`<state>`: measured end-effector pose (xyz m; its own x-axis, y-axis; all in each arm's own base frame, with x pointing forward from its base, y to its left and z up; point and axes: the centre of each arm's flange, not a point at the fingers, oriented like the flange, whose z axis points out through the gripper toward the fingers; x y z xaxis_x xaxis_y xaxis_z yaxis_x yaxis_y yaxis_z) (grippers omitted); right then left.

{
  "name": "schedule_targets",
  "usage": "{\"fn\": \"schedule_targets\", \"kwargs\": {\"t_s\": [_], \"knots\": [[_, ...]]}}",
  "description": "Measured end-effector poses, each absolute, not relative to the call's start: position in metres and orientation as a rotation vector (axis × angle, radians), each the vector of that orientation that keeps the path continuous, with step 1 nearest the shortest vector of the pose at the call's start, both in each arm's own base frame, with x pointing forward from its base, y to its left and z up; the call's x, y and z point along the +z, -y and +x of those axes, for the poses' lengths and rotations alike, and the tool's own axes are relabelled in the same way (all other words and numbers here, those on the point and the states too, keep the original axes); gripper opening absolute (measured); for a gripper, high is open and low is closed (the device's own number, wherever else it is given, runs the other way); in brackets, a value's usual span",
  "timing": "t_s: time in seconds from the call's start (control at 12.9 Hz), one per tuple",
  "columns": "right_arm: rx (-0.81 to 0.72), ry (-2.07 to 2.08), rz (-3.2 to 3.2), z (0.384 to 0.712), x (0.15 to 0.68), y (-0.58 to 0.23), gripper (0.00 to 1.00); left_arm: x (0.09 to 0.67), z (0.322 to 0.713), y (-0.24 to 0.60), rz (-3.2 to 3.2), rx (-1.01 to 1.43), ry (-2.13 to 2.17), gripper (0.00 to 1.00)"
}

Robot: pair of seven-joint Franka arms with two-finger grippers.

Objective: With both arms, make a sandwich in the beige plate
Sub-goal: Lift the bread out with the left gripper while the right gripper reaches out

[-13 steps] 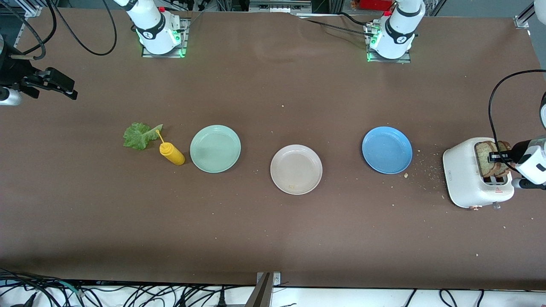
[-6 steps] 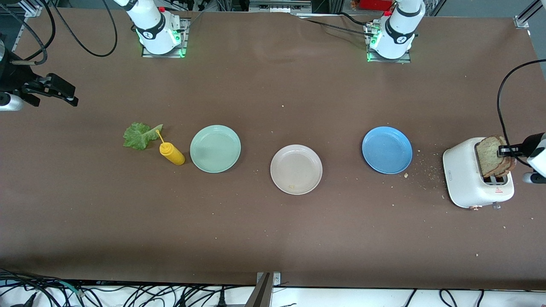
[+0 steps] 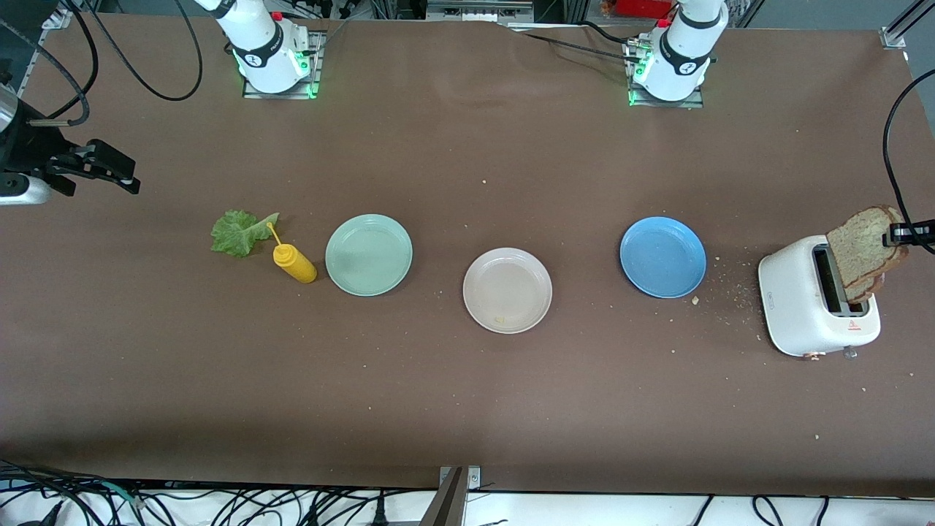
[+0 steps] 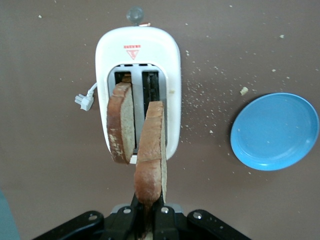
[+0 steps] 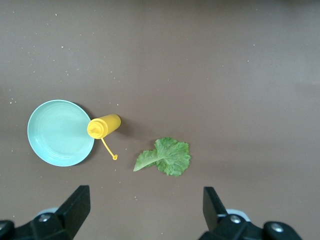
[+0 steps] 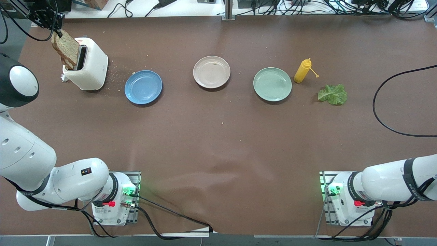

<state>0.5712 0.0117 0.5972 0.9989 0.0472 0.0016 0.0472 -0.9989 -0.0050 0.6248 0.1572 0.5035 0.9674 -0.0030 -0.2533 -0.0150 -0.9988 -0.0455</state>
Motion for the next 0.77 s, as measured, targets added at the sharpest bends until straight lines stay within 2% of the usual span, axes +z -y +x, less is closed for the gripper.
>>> {"fn": "schedule_targets", "kwargs": {"t_s": [0.31,0.77], "knots": [[0.051,0.120,-3.104,0.583,0.575,-0.015,1.00,0.536,0.633,-0.074,-3.077,0.396,-0.221,0.09],[0.124,0.173,-3.077,0.592,0.549,-0.018,1.00,0.517,0.641,-0.005,-3.216,0.451,-0.304,0.09]]}}
